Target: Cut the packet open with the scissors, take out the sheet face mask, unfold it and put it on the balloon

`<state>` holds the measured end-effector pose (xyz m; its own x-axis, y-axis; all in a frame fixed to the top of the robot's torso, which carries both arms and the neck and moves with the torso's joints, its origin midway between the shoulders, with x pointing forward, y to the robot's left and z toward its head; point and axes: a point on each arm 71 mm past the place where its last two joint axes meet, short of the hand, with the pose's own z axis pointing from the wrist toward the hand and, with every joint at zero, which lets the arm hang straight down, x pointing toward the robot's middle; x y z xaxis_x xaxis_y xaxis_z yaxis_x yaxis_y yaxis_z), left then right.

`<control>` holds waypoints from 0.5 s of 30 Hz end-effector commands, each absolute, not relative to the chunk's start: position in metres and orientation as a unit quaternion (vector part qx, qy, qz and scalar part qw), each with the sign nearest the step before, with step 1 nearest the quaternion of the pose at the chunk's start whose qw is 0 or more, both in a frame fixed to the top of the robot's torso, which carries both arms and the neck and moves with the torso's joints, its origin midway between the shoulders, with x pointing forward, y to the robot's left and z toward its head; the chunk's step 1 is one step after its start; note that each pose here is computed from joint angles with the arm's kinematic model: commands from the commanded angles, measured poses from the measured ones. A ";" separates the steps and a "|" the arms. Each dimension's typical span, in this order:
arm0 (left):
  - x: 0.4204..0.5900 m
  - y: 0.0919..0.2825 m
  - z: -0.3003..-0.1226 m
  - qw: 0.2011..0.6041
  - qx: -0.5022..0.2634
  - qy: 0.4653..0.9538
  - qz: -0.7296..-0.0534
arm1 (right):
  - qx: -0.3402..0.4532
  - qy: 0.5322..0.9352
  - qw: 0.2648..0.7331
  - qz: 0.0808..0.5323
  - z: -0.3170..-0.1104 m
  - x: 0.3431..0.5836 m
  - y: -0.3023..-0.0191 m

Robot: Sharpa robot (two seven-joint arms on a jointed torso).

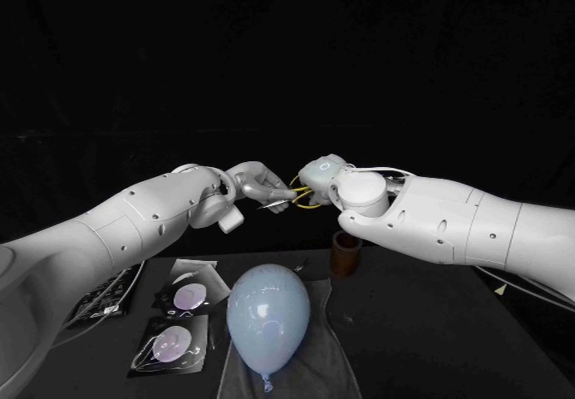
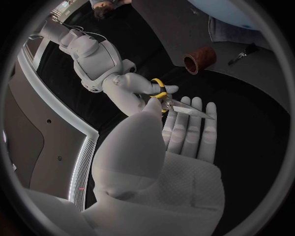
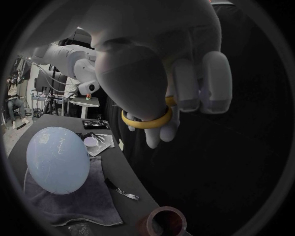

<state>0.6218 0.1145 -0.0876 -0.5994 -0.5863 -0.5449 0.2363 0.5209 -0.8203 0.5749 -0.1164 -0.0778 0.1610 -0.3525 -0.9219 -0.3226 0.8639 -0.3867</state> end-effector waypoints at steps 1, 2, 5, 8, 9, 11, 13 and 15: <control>0.620 0.111 -0.090 0.414 -0.118 0.763 -0.482 | -0.261 0.631 0.730 -0.012 -0.074 0.574 -0.116; 0.620 0.111 -0.091 0.413 -0.118 0.763 -0.483 | -0.262 0.631 0.730 -0.012 -0.074 0.574 -0.115; 0.619 0.109 -0.092 0.410 -0.116 0.765 -0.484 | -0.263 0.631 0.730 -0.011 -0.074 0.573 -0.115; 0.618 0.107 -0.092 0.406 -0.115 0.765 -0.486 | -0.263 0.632 0.729 -0.012 -0.074 0.574 -0.114; 0.618 0.107 -0.092 0.405 -0.115 0.765 -0.487 | -0.264 0.632 0.729 -0.012 -0.074 0.574 -0.114; 0.617 0.106 -0.092 0.403 -0.117 0.763 -0.491 | -0.265 0.633 0.727 -0.013 -0.074 0.574 -0.113; 0.618 0.107 -0.092 0.402 -0.120 0.761 -0.495 | -0.266 0.634 0.726 -0.013 -0.074 0.574 -0.113; 0.618 0.108 -0.092 0.400 -0.126 0.758 -0.500 | -0.267 0.635 0.724 -0.014 -0.075 0.575 -0.114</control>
